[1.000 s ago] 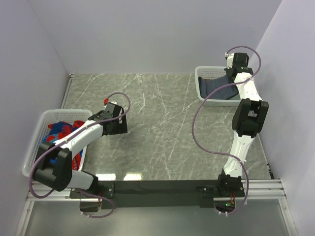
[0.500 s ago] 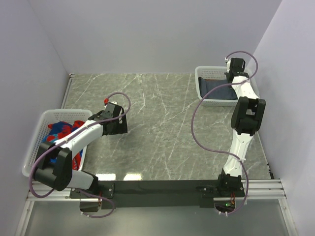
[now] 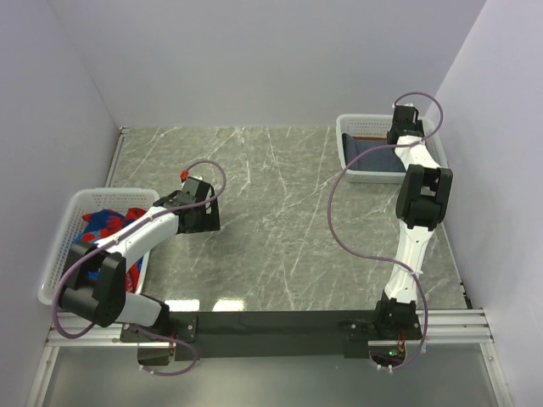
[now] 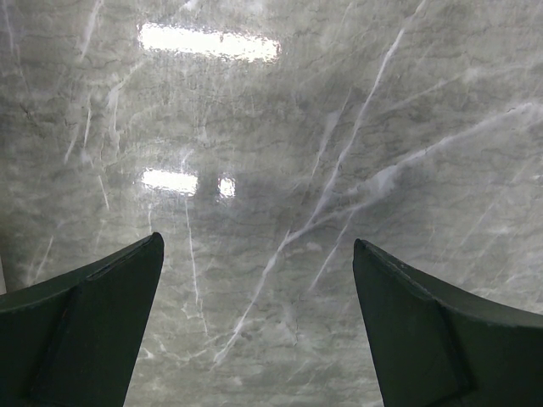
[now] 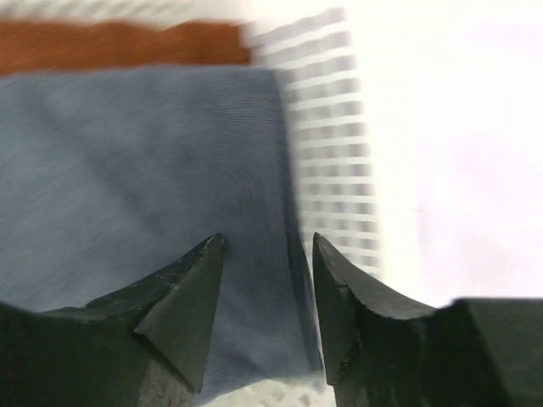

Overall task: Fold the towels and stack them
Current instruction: Neatly place the folded towel into the bin

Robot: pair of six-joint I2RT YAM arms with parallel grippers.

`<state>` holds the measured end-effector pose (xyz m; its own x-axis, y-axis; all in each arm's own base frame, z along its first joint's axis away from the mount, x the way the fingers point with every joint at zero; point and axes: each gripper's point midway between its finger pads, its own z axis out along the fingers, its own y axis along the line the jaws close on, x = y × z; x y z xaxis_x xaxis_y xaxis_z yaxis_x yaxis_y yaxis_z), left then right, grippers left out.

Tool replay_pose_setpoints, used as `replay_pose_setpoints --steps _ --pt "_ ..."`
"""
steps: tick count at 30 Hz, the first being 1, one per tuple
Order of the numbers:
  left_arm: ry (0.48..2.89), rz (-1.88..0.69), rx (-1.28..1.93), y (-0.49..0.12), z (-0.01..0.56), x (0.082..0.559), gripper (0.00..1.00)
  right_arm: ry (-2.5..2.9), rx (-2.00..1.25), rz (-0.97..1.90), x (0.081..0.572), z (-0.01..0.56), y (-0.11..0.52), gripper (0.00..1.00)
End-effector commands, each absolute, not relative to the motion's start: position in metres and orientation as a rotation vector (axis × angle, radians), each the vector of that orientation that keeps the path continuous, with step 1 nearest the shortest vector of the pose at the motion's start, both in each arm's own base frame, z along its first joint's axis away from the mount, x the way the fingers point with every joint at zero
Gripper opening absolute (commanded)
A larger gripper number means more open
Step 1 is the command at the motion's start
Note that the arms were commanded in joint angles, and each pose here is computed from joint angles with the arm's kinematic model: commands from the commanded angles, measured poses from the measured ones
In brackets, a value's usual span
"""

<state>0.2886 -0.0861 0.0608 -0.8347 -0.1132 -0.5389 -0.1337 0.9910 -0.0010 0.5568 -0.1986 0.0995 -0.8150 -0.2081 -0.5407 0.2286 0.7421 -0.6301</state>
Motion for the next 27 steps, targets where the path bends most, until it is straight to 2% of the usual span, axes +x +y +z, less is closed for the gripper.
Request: replay_pose_setpoints --steps 1,7,11,12,15,18,19,20,27 --pt "2.509 0.012 -0.16 -0.092 0.078 0.305 0.99 2.145 0.227 -1.194 0.553 0.146 -0.231 0.54" --pt "2.511 0.017 -0.16 -0.092 0.077 0.305 0.99 2.048 0.387 -1.252 0.544 0.176 -0.237 0.58" --pt "2.506 0.017 -0.161 -0.092 0.078 0.306 0.99 2.063 0.378 -0.992 0.552 0.188 -0.209 0.58" --pt "2.505 0.015 -0.163 -0.092 0.079 0.306 0.99 2.088 0.306 -0.822 0.564 0.183 -0.187 0.57" --pt "2.504 0.008 -0.162 -0.092 0.079 0.306 0.98 2.117 0.233 -0.458 0.574 0.177 -0.138 0.52" --pt "2.497 0.005 -0.159 -0.092 0.082 0.305 0.98 2.135 0.235 -0.242 0.579 0.166 -0.108 0.38" --pt "2.49 0.0 -0.162 -0.092 0.084 0.306 0.98 2.147 0.223 -0.126 0.583 0.163 -0.092 0.29" --pt "2.487 -0.001 -0.161 -0.092 0.084 0.305 0.98 2.162 0.232 -0.078 0.585 0.155 -0.085 0.25" --pt "2.475 -0.02 -0.157 -0.094 0.089 0.306 0.98 2.211 0.219 0.229 0.597 0.128 -0.039 0.19"
